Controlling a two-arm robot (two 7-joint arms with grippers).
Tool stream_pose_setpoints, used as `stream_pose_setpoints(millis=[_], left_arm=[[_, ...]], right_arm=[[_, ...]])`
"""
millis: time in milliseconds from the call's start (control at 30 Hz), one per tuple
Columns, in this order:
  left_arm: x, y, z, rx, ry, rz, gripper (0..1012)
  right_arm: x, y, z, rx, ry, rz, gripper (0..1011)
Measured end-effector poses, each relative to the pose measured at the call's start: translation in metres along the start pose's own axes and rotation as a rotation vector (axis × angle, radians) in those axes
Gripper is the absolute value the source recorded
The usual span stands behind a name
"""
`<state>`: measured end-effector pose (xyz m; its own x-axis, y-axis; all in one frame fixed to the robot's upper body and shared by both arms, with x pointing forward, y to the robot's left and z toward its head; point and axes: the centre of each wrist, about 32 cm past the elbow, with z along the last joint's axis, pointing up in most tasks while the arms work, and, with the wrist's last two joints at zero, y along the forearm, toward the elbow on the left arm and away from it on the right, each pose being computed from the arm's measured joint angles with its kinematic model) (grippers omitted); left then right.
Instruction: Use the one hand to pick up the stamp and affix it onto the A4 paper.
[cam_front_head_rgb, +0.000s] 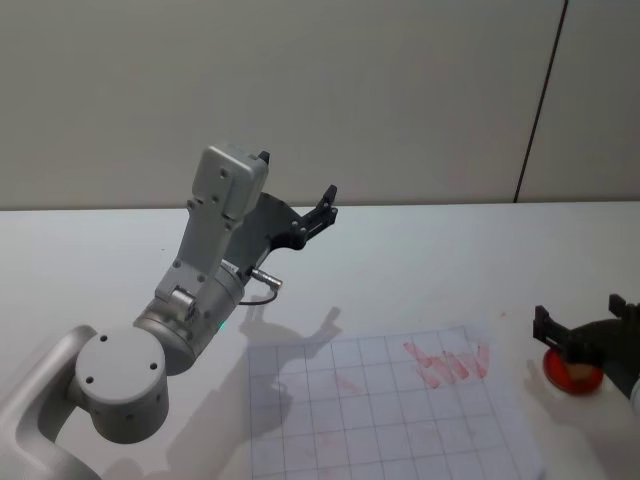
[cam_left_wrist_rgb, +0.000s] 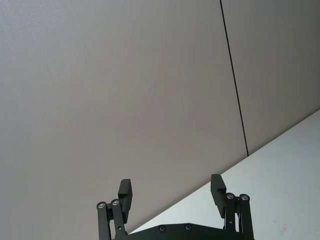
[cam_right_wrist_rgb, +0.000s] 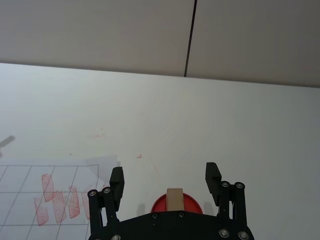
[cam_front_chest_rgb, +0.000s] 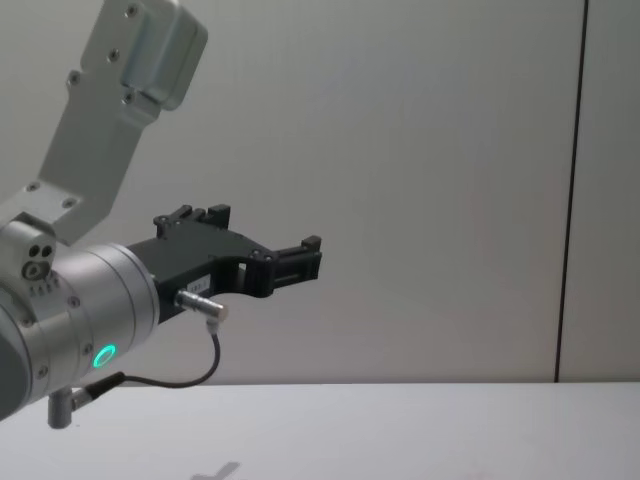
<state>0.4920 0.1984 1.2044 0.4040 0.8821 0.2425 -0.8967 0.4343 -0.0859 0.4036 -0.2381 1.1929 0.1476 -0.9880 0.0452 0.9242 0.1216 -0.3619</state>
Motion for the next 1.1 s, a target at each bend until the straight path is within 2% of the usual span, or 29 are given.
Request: stream_pose_setpoints(millis=[400, 467, 767, 900, 1033, 1067, 1100], left_arm=[[0.0000, 0.0000, 0.0000, 0.000, 0.000, 0.000, 1001], [0.0000, 0.0000, 0.0000, 0.000, 0.000, 0.000, 1002], [0.0000, 0.0000, 0.0000, 0.000, 0.000, 0.000, 1001], [0.0000, 0.0000, 0.0000, 0.000, 0.000, 0.000, 1001], [0.0000, 0.0000, 0.0000, 0.000, 0.000, 0.000, 1001], [0.0000, 0.0000, 0.0000, 0.000, 0.000, 0.000, 1001], [0.0000, 0.0000, 0.0000, 0.000, 0.000, 0.000, 1002]], right_arm=[[0.006, 0.005, -0.013, -0.065, 0.013, -0.003, 1001], [0.007, 0.005, -0.015, -0.075, 0.015, -0.004, 974], [0.011, 0.006, -0.023, -0.107, 0.020, -0.006, 755], [0.012, 0.007, -0.027, -0.117, 0.023, -0.004, 597], [0.014, 0.007, -0.029, -0.119, 0.027, -0.001, 518], [0.014, 0.007, -0.030, -0.118, 0.027, 0.000, 456], [0.014, 0.007, -0.030, -0.118, 0.028, 0.001, 445]])
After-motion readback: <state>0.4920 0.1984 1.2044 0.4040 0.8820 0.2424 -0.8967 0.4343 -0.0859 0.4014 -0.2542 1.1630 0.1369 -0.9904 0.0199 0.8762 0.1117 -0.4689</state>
